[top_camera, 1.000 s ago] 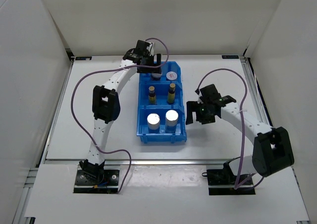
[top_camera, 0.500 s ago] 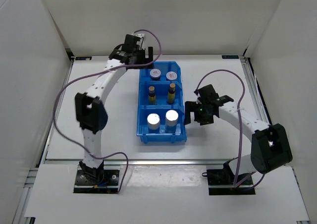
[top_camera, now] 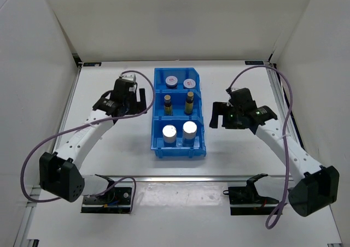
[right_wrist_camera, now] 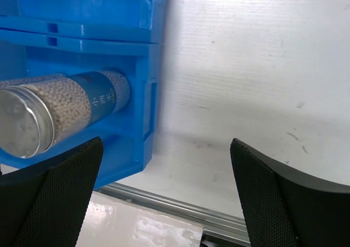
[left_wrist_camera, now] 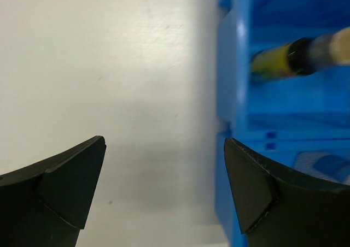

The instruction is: Organize the condiment bottles

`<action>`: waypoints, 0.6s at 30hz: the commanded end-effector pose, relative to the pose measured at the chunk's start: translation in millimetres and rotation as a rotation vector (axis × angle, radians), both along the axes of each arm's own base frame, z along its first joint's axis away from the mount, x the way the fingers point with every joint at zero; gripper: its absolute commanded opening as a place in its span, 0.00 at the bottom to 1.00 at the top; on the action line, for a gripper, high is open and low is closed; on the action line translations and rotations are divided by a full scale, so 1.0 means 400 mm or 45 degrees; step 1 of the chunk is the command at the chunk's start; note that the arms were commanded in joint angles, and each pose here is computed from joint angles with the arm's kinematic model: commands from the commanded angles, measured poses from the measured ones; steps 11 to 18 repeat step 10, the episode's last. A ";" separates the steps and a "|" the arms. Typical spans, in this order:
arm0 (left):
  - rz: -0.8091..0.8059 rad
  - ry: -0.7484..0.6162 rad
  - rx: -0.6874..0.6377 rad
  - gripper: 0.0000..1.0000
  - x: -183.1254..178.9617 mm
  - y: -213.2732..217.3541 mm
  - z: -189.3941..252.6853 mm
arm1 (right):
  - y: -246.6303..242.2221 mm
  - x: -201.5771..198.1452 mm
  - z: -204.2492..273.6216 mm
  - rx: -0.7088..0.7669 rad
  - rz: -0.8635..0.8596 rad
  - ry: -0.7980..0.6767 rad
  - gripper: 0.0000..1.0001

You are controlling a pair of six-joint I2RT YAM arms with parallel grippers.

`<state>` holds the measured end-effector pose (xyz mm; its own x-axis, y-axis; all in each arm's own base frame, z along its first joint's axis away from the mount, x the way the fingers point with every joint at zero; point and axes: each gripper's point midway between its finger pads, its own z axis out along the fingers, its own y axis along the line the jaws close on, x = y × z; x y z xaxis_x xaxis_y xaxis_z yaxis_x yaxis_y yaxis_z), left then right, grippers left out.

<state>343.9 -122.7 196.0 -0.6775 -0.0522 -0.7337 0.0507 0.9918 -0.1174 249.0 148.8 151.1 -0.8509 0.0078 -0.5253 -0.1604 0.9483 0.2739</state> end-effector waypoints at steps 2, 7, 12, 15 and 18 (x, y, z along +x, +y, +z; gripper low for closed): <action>0.111 -0.193 0.075 1.00 -0.026 0.079 0.081 | -0.037 -0.006 0.082 -0.046 -0.013 -0.127 1.00; 0.083 -0.339 0.109 1.00 -0.041 0.103 0.121 | -0.063 -0.024 0.114 -0.056 -0.033 -0.199 1.00; -0.006 -0.400 0.159 1.00 -0.029 0.094 0.082 | -0.071 -0.039 0.110 -0.074 -0.022 -0.182 1.00; -0.006 -0.400 0.159 1.00 -0.029 0.094 0.082 | -0.071 -0.039 0.110 -0.074 -0.022 -0.182 1.00; -0.006 -0.400 0.159 1.00 -0.029 0.094 0.082 | -0.071 -0.039 0.110 -0.074 -0.022 -0.182 1.00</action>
